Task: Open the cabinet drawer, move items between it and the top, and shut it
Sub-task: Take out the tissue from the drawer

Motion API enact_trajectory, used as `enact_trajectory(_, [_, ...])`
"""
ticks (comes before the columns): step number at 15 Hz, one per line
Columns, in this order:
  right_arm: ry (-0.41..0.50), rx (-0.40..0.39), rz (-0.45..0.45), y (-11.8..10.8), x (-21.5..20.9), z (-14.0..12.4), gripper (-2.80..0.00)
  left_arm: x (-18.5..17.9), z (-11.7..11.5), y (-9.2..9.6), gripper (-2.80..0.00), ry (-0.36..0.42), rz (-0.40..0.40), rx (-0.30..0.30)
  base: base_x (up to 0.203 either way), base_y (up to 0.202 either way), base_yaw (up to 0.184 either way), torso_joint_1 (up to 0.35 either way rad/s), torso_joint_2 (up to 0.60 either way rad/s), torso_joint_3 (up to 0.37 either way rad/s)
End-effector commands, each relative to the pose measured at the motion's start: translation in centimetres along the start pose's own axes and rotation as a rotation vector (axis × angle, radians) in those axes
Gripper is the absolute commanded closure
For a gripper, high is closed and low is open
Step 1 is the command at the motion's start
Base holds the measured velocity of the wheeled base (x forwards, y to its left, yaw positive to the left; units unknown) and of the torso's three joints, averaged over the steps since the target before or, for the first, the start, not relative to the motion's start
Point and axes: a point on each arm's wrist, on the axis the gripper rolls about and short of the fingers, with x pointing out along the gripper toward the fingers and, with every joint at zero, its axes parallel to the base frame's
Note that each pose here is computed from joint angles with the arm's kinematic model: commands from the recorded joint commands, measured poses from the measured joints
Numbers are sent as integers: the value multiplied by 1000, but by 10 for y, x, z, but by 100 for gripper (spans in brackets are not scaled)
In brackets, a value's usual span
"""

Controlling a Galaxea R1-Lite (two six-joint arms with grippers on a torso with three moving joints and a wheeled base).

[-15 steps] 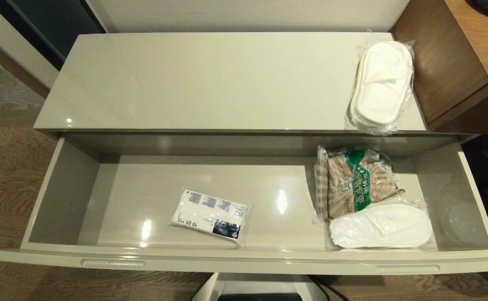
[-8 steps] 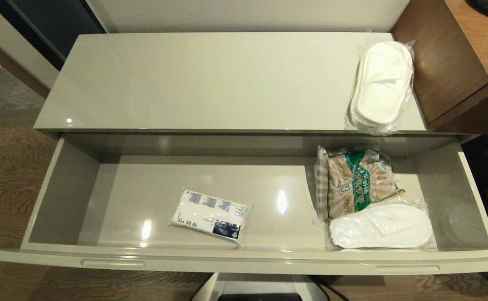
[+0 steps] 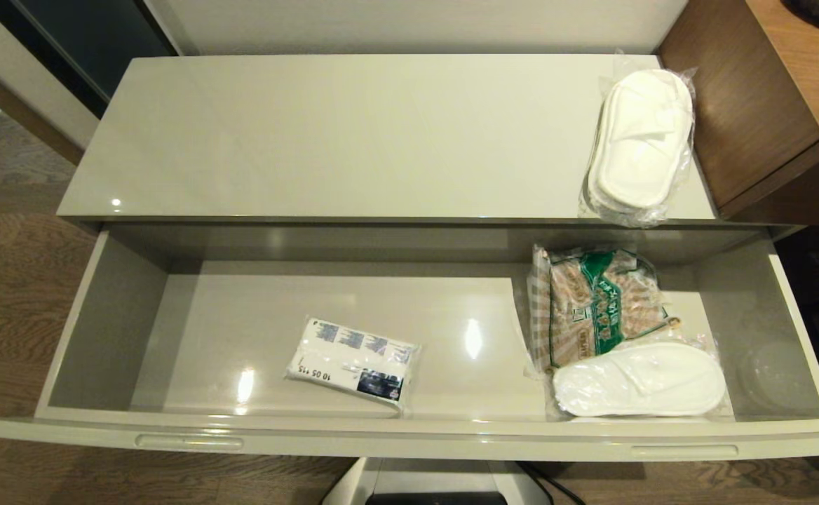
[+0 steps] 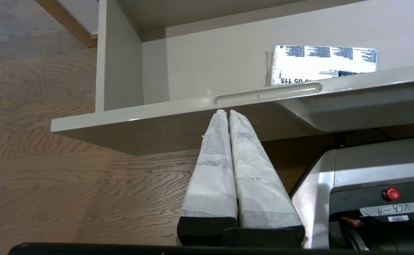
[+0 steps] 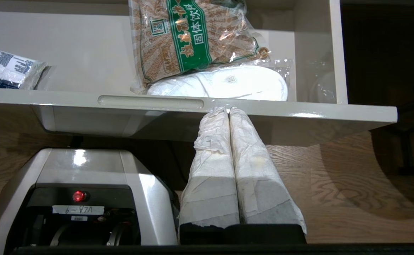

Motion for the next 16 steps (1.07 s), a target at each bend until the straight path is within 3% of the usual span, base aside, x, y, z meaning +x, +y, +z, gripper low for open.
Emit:
enact_trajectory(1, [-13, 14, 0, 0, -1, 0, 0, 0, 0, 0, 0, 0, 1, 1, 0, 0, 0, 0, 0, 0])
enact_trajectory(16, [-13, 35, -1, 0, -1, -1, 0, 0, 0, 0, 0, 1, 0, 1, 0, 0, 0, 0, 0, 0])
